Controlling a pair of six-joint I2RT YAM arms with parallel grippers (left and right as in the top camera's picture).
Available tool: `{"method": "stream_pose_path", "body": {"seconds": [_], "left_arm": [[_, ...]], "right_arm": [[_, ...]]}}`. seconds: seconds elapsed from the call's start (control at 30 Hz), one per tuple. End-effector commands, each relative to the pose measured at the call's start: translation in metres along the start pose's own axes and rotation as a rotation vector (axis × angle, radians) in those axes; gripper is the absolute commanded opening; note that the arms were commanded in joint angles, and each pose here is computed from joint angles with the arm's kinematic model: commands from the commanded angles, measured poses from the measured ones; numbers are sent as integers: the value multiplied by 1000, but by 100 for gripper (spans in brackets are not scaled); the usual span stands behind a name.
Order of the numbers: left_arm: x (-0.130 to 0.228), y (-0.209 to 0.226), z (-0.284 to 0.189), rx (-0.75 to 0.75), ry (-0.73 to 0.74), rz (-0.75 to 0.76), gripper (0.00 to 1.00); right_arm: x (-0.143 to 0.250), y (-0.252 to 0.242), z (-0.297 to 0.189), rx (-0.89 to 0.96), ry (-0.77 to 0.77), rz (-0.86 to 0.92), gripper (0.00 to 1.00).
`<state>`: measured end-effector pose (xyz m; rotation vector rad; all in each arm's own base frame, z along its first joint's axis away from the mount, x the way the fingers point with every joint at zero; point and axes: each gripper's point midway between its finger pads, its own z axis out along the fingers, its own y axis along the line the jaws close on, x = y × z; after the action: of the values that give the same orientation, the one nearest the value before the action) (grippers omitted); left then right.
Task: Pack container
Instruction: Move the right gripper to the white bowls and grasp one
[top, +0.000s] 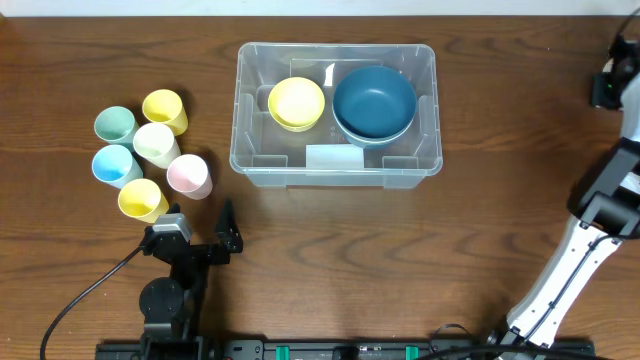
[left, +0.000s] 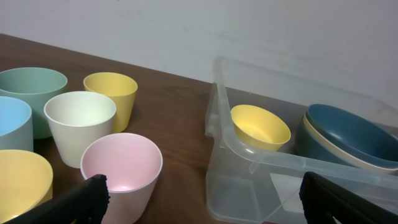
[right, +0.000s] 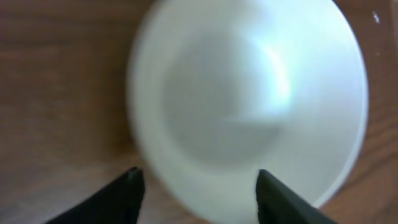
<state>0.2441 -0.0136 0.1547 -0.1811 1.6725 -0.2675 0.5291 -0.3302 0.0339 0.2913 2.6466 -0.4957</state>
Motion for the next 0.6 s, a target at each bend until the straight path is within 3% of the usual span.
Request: {"method": "stream_pose_path", "body": {"seconds": [0.0,0.23,0.33,0.57], "left_arm": [[16,2,1,0,43,-1,98],[16,2,1,0,43,-1,98],[16,2,1,0,43,-1,98],[16,2,1,0,43,-1,98]], "right_arm": [[-15,-14,-23,-7,-53,50,50],[-15,-11,-22,-34,-56,86,14],[-16,0,-23,-80,-61,92,4],[-23,45,-31,-179,-55,73,1]]}}
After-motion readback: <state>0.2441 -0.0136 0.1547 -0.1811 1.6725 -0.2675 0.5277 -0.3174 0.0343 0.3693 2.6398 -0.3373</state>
